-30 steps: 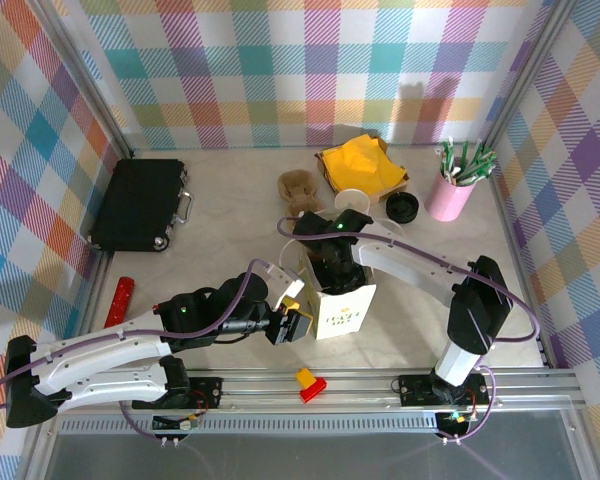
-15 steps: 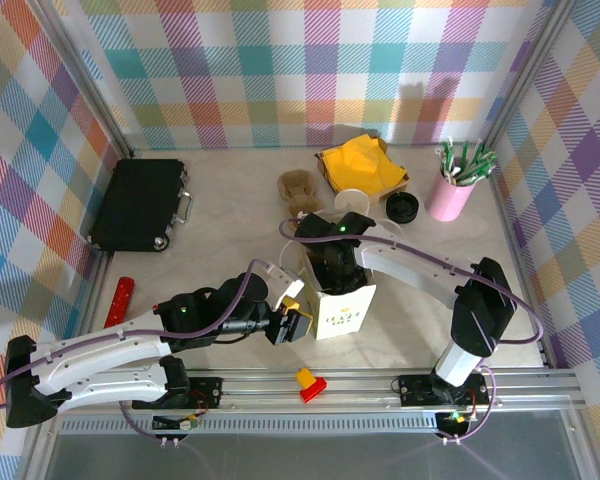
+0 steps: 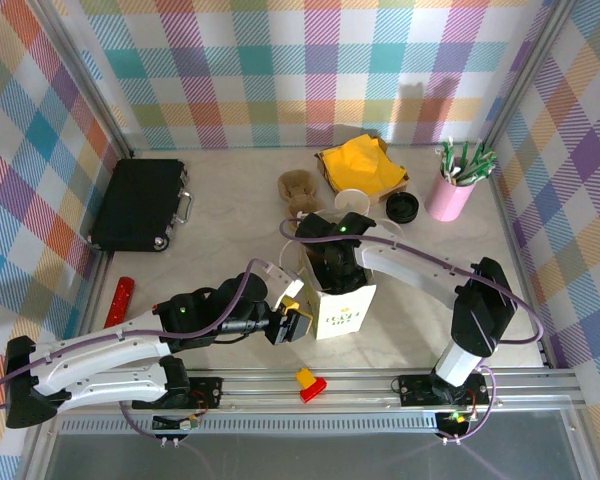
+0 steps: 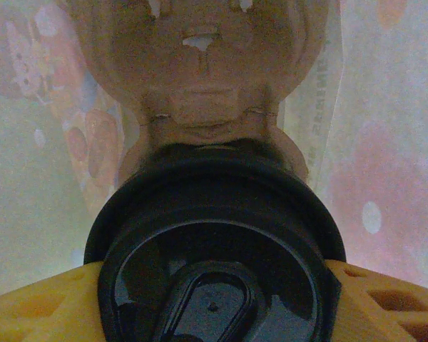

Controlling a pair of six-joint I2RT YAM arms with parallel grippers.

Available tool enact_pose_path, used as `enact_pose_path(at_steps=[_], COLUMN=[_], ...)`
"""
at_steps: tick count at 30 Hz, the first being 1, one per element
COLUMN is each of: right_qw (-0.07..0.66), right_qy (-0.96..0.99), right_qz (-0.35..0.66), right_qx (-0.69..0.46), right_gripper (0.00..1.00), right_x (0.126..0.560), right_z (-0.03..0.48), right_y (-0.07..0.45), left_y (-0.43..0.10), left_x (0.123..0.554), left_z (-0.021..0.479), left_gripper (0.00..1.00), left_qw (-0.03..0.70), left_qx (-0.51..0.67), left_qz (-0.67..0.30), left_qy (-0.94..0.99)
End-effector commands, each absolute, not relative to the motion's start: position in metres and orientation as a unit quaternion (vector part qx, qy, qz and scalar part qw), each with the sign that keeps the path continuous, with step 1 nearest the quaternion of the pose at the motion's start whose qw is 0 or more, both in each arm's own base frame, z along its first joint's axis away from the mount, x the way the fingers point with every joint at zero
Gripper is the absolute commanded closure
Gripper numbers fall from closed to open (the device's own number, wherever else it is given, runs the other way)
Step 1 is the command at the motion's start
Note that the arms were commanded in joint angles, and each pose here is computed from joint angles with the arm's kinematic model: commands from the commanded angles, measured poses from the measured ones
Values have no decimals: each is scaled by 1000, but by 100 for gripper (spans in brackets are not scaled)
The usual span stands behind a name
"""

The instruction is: Pack the takeout coffee

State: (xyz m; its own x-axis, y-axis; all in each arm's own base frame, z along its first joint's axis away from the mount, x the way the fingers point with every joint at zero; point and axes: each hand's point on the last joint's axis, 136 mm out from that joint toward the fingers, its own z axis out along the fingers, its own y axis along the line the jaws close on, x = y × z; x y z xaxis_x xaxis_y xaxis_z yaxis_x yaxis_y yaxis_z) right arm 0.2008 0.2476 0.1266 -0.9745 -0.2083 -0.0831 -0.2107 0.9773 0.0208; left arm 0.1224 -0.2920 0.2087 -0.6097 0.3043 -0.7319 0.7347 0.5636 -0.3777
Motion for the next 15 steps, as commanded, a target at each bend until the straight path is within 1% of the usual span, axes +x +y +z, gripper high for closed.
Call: enact_pose_path(at_steps=[1, 15], right_qw=[-5, -17], right_qy=[994, 993], right_qz=[-13, -21], right_qx=[-111, -111], right_gripper=[44, 44], right_x=[190, 189], right_z=[93, 90], right_y=[241, 242], left_y=[-291, -291], left_x=[119, 120], left_z=[218, 219], left_gripper=[49, 49], left_qw=[317, 320], left_qx=[313, 313], left_qz=[-353, -354], left_qy=[822, 821])
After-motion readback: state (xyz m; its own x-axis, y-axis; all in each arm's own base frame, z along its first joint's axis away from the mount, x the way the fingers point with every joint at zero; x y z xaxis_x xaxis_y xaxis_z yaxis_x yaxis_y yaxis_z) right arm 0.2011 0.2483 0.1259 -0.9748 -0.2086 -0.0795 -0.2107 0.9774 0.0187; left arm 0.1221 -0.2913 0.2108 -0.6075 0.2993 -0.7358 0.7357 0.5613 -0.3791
